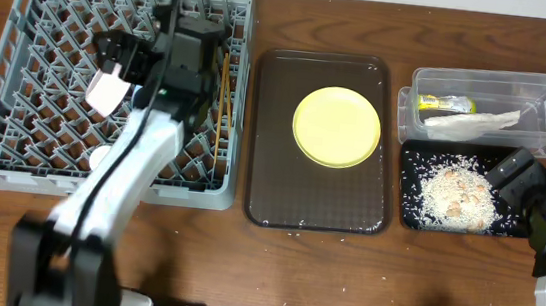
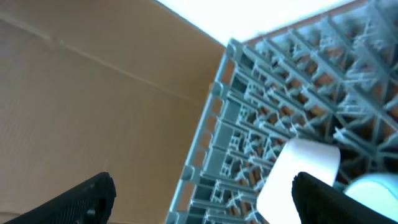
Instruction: Sort waste into correct bins and load items into the dishwasher
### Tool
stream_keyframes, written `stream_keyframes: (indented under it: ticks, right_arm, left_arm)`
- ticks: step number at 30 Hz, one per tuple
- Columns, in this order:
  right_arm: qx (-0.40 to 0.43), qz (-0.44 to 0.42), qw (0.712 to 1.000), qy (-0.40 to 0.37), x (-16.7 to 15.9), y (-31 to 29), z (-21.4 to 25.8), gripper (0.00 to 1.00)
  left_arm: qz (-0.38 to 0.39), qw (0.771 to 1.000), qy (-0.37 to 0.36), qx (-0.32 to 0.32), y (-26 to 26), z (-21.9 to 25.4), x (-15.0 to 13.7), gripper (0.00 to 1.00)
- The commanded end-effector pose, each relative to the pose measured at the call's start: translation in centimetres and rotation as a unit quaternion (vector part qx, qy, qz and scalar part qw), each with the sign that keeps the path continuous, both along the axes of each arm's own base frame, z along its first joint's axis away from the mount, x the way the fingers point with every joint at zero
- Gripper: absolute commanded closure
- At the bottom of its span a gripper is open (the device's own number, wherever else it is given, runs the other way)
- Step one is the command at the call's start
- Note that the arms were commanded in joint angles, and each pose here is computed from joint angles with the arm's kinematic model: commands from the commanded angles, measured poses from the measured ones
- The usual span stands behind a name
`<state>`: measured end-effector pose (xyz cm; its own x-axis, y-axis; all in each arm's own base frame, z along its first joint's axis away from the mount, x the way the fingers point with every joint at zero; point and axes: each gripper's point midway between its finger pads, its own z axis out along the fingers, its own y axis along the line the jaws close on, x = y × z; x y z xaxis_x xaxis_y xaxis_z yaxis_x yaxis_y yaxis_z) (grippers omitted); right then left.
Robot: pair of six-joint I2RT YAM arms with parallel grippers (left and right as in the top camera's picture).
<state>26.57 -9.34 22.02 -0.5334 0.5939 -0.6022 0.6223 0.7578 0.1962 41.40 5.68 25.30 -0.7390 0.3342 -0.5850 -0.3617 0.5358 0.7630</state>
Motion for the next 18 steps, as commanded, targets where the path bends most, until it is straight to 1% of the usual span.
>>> stream_keyframes:
  ticks: [1,3,4,5,7,9,11,14,18]
  right_arm:
    - [0.001,-0.010,1.000,-0.001,-0.1,-0.3,0.1,0.01]
    - [0.001,-0.010,1.000,-0.001,-0.1,-0.3,0.1,0.01]
    - [0.001,-0.010,1.000,-0.001,-0.1,-0.3,0.1,0.01]
    - [0.001,-0.010,1.000,-0.001,-0.1,-0.3,0.1,0.01]
    - [0.001,-0.010,1.000,-0.001,-0.1,-0.3,0.1,0.01]
    - [0.001,-0.010,1.000,-0.001,-0.1,-0.3,0.1,0.01]
    - [0.001,-0.010,1.000,-0.001,-0.1,-0.3,0.1,0.01]
    - [0.001,-0.010,1.000,-0.001,-0.1,-0.3,0.1,0.01]
    - [0.001,-0.010,1.000,-0.001,-0.1,-0.3,0.1,0.01]
  left_arm:
    - [-0.036,0.988,-0.094,-0.120,-1.7,2.9,-2.1,0.08]
    - [-0.075,0.969,-0.110,-0.210,-3.5,3.3,-3.6,0.09]
    - [-0.092,0.956,-0.112,-0.255,-4.5,3.3,-4.3,0.09]
    - [-0.114,0.938,-0.108,-0.310,-5.8,3.1,-5.2,0.12]
    - [-0.142,0.907,-0.090,-0.385,-7.8,2.8,-7.1,0.19]
    - [-0.157,0.881,-0.071,-0.440,-9.3,2.6,-8.9,0.22]
    - [-0.167,0.862,-0.051,-0.475,-10.3,2.4,-10.6,0.23]
    - [-0.191,0.841,-0.025,-0.506,-11.8,2.3,-12.3,0.23]
    - [-0.220,0.817,-0.002,-0.533,-13.5,2.4,-13.4,0.22]
